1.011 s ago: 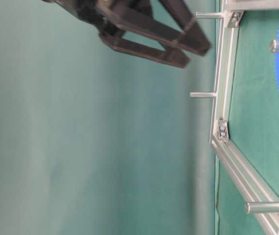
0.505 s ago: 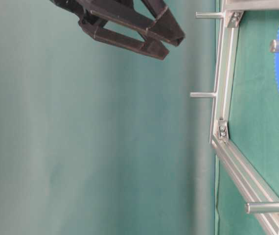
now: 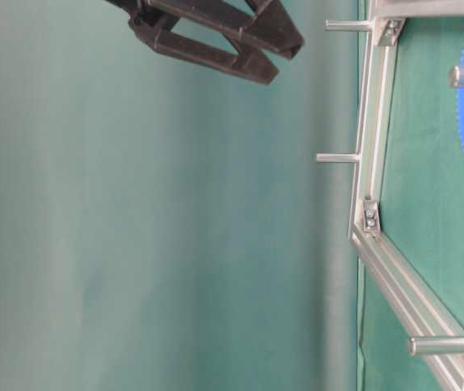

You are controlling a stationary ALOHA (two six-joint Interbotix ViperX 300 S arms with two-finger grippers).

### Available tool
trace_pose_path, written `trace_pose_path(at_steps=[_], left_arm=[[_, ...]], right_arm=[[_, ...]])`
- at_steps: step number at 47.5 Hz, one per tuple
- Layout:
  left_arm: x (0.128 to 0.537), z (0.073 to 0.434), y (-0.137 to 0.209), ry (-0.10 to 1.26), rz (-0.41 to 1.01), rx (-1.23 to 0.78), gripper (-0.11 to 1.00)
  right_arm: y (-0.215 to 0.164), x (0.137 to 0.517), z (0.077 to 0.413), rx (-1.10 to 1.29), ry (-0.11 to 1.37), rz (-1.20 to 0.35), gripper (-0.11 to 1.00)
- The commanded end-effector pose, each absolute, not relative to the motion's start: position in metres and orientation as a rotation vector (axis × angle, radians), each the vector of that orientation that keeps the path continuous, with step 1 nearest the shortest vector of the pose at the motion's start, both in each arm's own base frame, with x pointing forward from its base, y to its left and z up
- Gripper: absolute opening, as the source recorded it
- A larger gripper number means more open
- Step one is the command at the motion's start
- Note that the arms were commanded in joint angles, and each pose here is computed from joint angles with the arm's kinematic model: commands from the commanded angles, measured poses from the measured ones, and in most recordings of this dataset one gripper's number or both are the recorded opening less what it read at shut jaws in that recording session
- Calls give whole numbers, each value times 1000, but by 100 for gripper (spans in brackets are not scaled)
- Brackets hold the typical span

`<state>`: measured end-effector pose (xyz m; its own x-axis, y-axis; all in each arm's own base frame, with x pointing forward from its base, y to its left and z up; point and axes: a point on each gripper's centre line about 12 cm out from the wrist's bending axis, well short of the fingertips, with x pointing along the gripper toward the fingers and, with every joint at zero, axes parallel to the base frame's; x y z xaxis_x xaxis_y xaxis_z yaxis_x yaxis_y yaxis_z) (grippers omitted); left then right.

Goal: Find the location of the shaft and insert the gear.
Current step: 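Open the right gripper and withdraw it rightward from the gear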

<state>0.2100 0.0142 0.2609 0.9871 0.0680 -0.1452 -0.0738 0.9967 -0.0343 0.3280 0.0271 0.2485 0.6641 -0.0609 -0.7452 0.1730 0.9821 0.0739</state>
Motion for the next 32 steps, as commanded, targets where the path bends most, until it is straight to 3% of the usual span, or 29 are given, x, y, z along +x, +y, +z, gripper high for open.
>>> trace_pose_path(at_steps=[1, 32], left_arm=[[212, 267, 15, 127, 75, -42, 1], [212, 267, 15, 127, 75, -42, 1]], right_arm=[[27, 326, 259, 148, 801, -127, 89], [25, 309, 262, 154, 785, -125, 89]])
